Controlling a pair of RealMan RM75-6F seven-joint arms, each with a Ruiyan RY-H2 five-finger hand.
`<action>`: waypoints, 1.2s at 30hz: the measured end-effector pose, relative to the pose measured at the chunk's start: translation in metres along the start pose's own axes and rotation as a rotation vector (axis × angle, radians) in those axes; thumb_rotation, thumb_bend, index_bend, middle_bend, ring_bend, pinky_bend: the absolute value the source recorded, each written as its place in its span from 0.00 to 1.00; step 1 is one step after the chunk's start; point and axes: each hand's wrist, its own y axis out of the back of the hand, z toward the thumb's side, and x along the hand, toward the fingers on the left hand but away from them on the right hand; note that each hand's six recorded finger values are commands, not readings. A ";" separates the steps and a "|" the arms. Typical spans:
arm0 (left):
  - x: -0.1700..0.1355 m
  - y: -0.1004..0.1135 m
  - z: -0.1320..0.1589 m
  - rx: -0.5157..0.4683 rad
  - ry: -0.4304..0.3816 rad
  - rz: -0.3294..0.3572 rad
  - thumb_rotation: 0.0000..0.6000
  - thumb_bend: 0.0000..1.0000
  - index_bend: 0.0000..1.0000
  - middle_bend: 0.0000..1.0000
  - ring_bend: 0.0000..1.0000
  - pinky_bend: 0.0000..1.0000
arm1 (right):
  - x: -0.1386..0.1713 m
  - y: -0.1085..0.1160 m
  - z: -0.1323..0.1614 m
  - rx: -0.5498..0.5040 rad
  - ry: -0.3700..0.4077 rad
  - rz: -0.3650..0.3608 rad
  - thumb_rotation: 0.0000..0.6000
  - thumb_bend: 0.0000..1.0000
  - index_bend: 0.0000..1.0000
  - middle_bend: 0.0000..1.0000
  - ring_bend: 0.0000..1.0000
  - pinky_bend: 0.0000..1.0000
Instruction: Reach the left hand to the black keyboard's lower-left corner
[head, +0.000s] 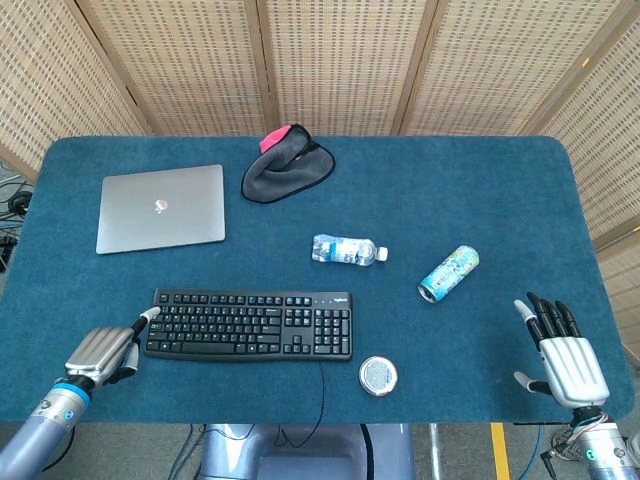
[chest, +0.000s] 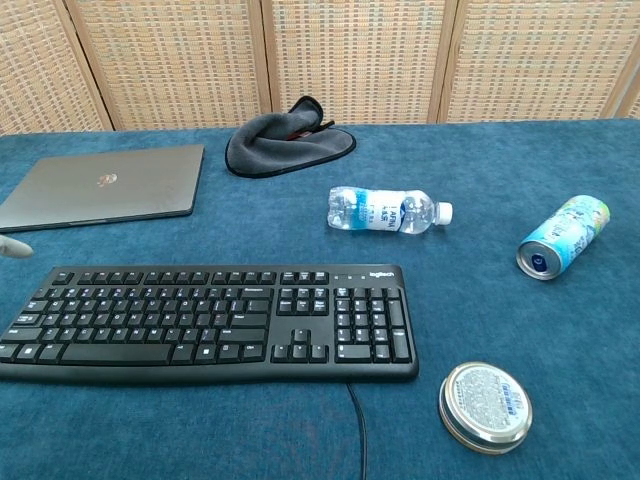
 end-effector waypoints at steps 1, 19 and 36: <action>0.002 0.001 0.001 0.004 0.003 -0.014 1.00 0.87 0.00 0.67 0.64 0.39 | 0.000 0.000 0.000 0.000 -0.001 0.000 1.00 0.02 0.00 0.00 0.00 0.00; 0.035 -0.003 0.020 0.072 0.060 -0.164 1.00 0.88 0.00 0.67 0.64 0.39 | 0.000 0.004 -0.004 -0.017 -0.006 -0.010 1.00 0.02 0.00 0.00 0.00 0.00; 0.049 -0.013 0.026 0.096 0.080 -0.221 1.00 0.88 0.00 0.67 0.64 0.39 | 0.000 0.005 -0.005 -0.022 -0.005 -0.015 1.00 0.02 0.00 0.00 0.00 0.00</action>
